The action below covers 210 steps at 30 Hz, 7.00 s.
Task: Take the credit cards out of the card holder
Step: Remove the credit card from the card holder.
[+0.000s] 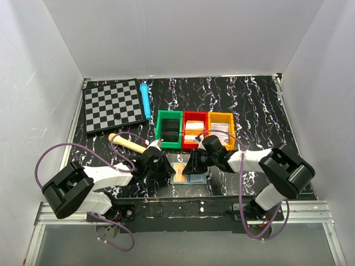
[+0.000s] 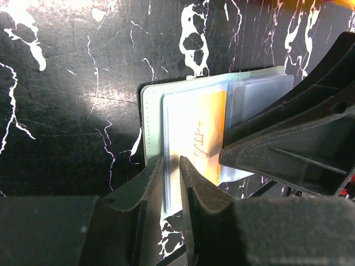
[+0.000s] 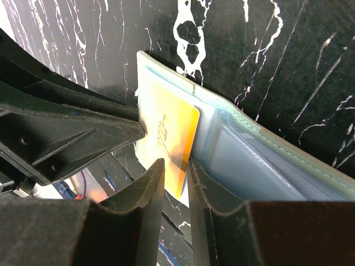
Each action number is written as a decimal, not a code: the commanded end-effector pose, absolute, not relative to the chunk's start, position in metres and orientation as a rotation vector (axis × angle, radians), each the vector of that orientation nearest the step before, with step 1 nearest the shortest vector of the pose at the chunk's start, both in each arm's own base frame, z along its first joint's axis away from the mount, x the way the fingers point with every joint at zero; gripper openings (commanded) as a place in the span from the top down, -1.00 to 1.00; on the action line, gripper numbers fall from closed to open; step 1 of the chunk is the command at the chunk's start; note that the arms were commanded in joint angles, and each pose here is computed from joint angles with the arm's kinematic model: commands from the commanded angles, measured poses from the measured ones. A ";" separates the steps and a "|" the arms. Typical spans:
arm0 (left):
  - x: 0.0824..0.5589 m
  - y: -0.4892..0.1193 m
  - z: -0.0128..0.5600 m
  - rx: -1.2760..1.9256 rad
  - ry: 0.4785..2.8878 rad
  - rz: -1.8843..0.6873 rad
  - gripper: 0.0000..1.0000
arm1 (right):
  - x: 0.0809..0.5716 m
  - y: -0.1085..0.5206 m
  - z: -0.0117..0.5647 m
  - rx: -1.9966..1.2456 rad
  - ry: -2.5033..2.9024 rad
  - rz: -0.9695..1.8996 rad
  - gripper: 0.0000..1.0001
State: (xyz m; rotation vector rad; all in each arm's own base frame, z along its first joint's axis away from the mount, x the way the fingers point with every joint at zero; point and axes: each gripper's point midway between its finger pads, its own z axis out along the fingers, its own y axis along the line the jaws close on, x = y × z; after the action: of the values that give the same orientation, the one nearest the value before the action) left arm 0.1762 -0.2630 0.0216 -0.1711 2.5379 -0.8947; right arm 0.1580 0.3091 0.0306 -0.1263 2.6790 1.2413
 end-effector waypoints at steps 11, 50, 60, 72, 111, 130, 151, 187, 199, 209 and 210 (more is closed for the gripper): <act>0.162 -0.239 -0.017 -0.172 2.670 -0.711 0.81 | 0.163 0.315 0.057 -0.107 2.507 1.432 0.38; 0.174 -0.243 0.043 -0.149 2.507 -0.820 0.14 | 0.169 0.313 0.053 -0.110 2.524 1.402 0.31; 0.179 -0.249 0.073 -0.120 2.396 -0.918 0.01 | 0.168 0.313 0.051 -0.108 2.538 1.397 0.31; 0.176 -0.259 0.043 -0.096 2.471 -0.913 0.33 | 0.167 0.318 0.064 -0.140 2.511 1.420 0.21; 0.171 -0.231 0.011 -0.178 2.525 -0.756 0.44 | 0.156 0.324 0.044 -0.165 2.592 1.328 0.12; 0.170 -0.231 0.008 -0.176 2.539 -0.751 0.48 | 0.154 0.323 0.039 -0.181 2.592 1.334 0.13; 0.168 -0.233 0.003 -0.165 2.558 -0.753 0.72 | 0.155 0.334 0.051 -0.192 2.546 1.435 0.16; 0.169 -0.239 0.018 -0.128 2.543 -0.790 0.55 | 0.154 0.340 0.056 -0.197 2.515 1.497 0.97; 0.172 -0.234 0.046 -0.122 2.473 -0.810 0.46 | 0.154 0.333 0.050 -0.235 2.563 1.405 0.97; 0.178 -0.241 0.048 -0.109 2.453 -0.825 0.46 | 0.153 0.331 0.049 -0.241 2.575 1.386 0.97; 0.179 -0.242 0.048 -0.104 2.452 -0.827 0.47 | 0.154 0.331 0.049 -0.244 2.574 1.387 0.97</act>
State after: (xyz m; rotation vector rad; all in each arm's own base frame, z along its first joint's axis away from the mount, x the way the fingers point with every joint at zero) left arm 0.1675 -0.2328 0.0366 -0.1262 2.4975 -0.8131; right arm 0.1487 0.3241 0.0336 -0.1901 2.6286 1.3702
